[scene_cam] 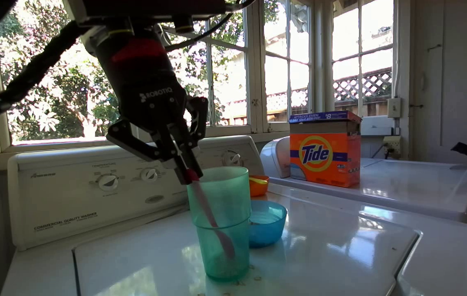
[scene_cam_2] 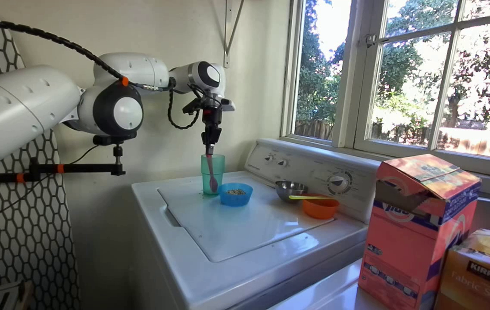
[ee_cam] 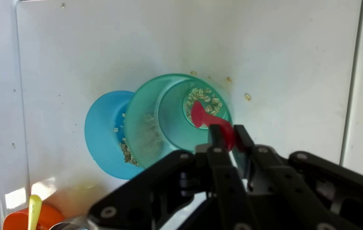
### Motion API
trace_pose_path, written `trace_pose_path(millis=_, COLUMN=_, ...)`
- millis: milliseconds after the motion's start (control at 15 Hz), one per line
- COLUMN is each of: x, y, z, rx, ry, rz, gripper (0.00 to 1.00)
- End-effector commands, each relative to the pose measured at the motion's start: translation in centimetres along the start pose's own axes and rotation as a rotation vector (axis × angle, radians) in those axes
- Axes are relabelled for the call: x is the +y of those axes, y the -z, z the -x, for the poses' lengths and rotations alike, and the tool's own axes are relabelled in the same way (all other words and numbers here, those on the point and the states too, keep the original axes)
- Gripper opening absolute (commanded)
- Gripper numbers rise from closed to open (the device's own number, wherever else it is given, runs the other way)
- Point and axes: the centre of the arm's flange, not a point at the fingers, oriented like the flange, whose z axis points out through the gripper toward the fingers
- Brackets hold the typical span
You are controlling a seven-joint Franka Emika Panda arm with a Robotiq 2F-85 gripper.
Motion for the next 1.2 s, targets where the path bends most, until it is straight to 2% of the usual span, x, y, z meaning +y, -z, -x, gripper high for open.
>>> trace_pose_path(millis=0, x=-0.6, y=3.7, z=-1.3, rx=-0.034, ry=0.045, rz=0.018, gripper=0.03)
trace_pose_path(millis=333, x=0.0, y=4.7, z=-0.7, rx=-0.024, ry=0.116, rz=0.013, gripper=0.03)
trace_pose_path(millis=400, x=-0.2, y=4.6, z=-1.0, rx=0.001, ry=0.144, rz=0.016, gripper=0.03)
trace_pose_path(millis=667, x=-1.3, y=3.6, z=-2.0, rx=0.007, ry=0.240, rz=0.047, gripper=0.03)
trace_pose_path(millis=1133, x=-2.6, y=2.9, z=-2.9, rx=0.075, ry=0.305, rz=0.057, gripper=0.03)
